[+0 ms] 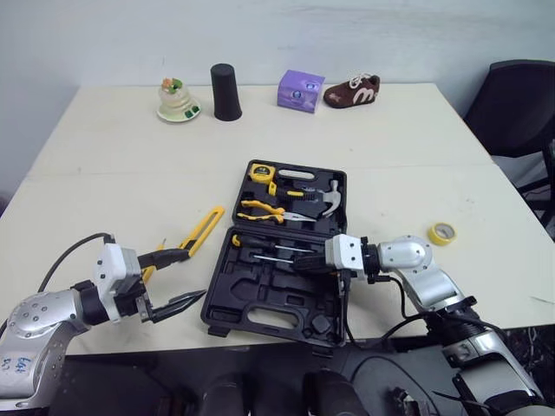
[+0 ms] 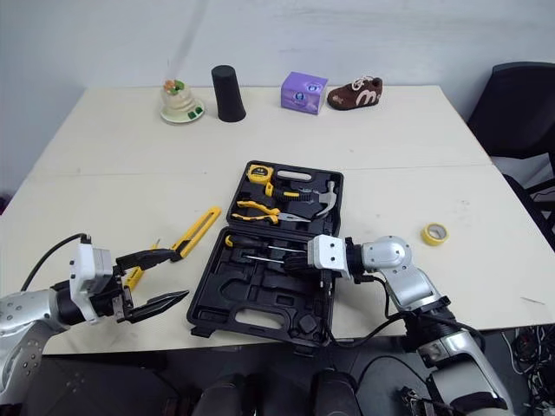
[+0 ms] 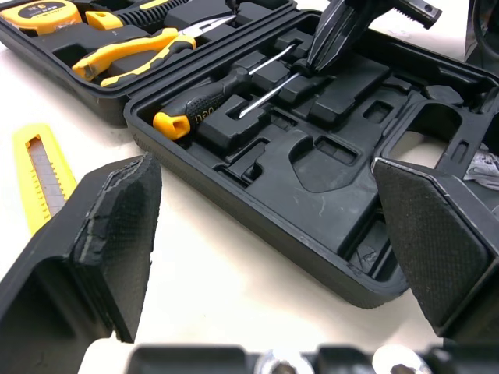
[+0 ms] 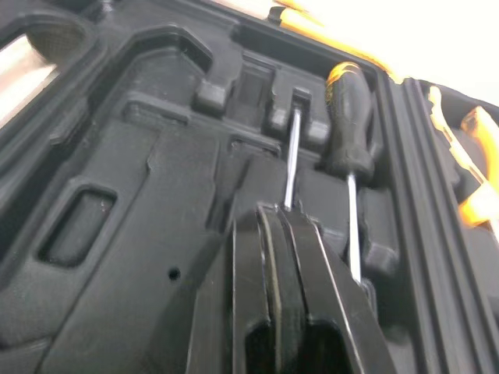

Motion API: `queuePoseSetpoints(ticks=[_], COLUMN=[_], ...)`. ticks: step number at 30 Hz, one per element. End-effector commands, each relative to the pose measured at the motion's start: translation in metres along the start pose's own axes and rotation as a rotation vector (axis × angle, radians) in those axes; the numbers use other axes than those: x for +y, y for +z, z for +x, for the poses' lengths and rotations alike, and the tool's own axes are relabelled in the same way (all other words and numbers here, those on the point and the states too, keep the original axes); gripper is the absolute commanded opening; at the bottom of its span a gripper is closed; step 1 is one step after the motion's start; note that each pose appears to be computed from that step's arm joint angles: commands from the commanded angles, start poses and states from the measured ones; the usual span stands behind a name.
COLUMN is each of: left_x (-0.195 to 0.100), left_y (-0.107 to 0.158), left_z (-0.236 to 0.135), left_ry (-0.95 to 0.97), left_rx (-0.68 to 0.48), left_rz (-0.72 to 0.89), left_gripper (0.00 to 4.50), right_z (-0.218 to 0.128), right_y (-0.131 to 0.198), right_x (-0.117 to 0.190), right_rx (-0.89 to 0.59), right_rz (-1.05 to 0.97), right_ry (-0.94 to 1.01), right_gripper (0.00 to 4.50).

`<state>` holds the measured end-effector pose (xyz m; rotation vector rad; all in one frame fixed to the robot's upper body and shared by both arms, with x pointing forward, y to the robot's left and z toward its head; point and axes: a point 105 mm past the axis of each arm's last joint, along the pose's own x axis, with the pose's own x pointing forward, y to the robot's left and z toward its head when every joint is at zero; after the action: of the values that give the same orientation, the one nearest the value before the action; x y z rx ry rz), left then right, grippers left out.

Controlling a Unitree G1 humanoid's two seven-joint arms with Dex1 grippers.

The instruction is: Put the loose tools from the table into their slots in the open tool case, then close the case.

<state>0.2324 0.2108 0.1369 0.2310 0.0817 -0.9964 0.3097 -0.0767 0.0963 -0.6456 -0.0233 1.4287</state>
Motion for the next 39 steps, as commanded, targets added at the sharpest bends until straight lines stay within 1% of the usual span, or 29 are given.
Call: queuePoseSetpoints(ticks=[1, 3, 5, 8, 10, 11, 12, 14, 15, 16, 18, 19, 21, 23, 25, 27, 28, 29, 30, 32, 34, 37, 39], left_x=[-0.003, -0.004, -0.004, -0.004, -0.003, -0.001, 0.004, 0.011, 0.012, 0.014, 0.019, 0.032, 0.05, 0.056, 0.064, 0.072, 0.072, 0.072, 0.07, 0.068, 0.063, 0.056, 0.05], left_y=[0.006, 0.005, 0.005, 0.004, 0.004, 0.005, 0.007, 0.009, 0.009, 0.008, 0.004, 0.0, -0.006, -0.013, -0.012, -0.024, -0.029, -0.037, -0.042, -0.053, -0.058, -0.06, -0.064], left_z=[0.001, 0.001, 0.001, 0.001, 0.001, 0.0, -0.001, -0.005, -0.006, -0.008, -0.018, -0.037, -0.066, -0.08, -0.096, -0.13, -0.141, -0.155, -0.164, -0.186, -0.206, -0.232, -0.243], left_ry=[-0.006, -0.007, -0.008, -0.005, -0.003, 0.012, 0.036, 0.072, 0.081, 0.09, 0.12, 0.204, 0.328, 0.396, 0.502, 0.703, 0.766, 0.849, 0.894, 1.018, 1.108, 1.218, 1.288], left_rx=[-0.012, -0.012, -0.012, -0.013, -0.013, -0.022, -0.037, -0.056, -0.059, -0.051, -0.023, 0.004, 0.041, 0.065, 0.053, 0.07, 0.076, 0.09, 0.098, 0.116, 0.13, 0.144, 0.168], left_rz=[0.033, 0.034, 0.034, 0.034, 0.034, 0.043, 0.055, 0.059, 0.053, 0.047, 0.033, 0.035, 0.023, -0.027, 0.013, 0.008, -0.006, -0.046, -0.072, -0.134, -0.146, -0.136, -0.136], left_gripper=[4.5, 4.5, 4.5, 4.5, 4.5, 4.5, 4.5, 4.5, 4.5, 4.5, 4.5, 4.5, 4.5, 4.5, 4.5, 4.5, 4.5, 4.5, 4.5, 4.5, 4.5, 4.5, 4.5], right_z=[-0.005, -0.005, -0.005, -0.002, -0.002, -0.008, -0.022, -0.046, -0.055, -0.061, -0.075, -0.097, -0.127, -0.144, -0.168, -0.226, -0.245, -0.267, -0.279, -0.317, -0.345, -0.365, -0.376], right_y=[-0.054, -0.059, -0.057, -0.041, -0.024, -0.008, 0.015, 0.039, 0.044, 0.043, 0.036, 0.035, 0.035, 0.029, 0.02, -0.002, -0.008, -0.022, -0.03, -0.051, -0.06, -0.063, -0.073], right_x=[0.018, 0.022, 0.024, 0.016, 0.007, 0.0, -0.005, -0.009, -0.01, -0.01, -0.009, -0.012, -0.015, -0.015, -0.016, -0.015, -0.012, -0.002, 0.007, 0.027, 0.039, 0.049, 0.055], right_rx=[0.208, 0.24, 0.25, 0.166, 0.066, -0.027, -0.167, -0.321, -0.354, -0.349, -0.255, -0.215, -0.163, -0.115, -0.052, 0.092, 0.138, 0.204, 0.241, 0.337, 0.403, 0.444, 0.509], right_rz=[0.279, 0.365, 0.361, 0.336, 0.341, 0.31, 0.264, 0.196, 0.185, 0.189, 0.27, 0.223, 0.159, 0.138, 0.112, 0.104, 0.104, 0.127, 0.143, 0.21, 0.224, 0.216, 0.245], right_ry=[0.008, 0.02, 0.041, 0.024, -0.005, -0.027, -0.025, -0.043, -0.058, -0.067, -0.044, -0.116, -0.237, -0.319, -0.431, -0.662, -0.733, -0.801, -0.832, -0.971, -1.093, -1.197, -1.234], right_gripper=[0.03, 0.03, 0.03, 0.03, 0.03, 0.03, 0.03, 0.03, 0.03, 0.03, 0.03, 0.33, 1.0, 1.95, 2.97, 3.97, 4.47, 4.47, 4.47, 4.47, 4.47, 4.47, 4.47])
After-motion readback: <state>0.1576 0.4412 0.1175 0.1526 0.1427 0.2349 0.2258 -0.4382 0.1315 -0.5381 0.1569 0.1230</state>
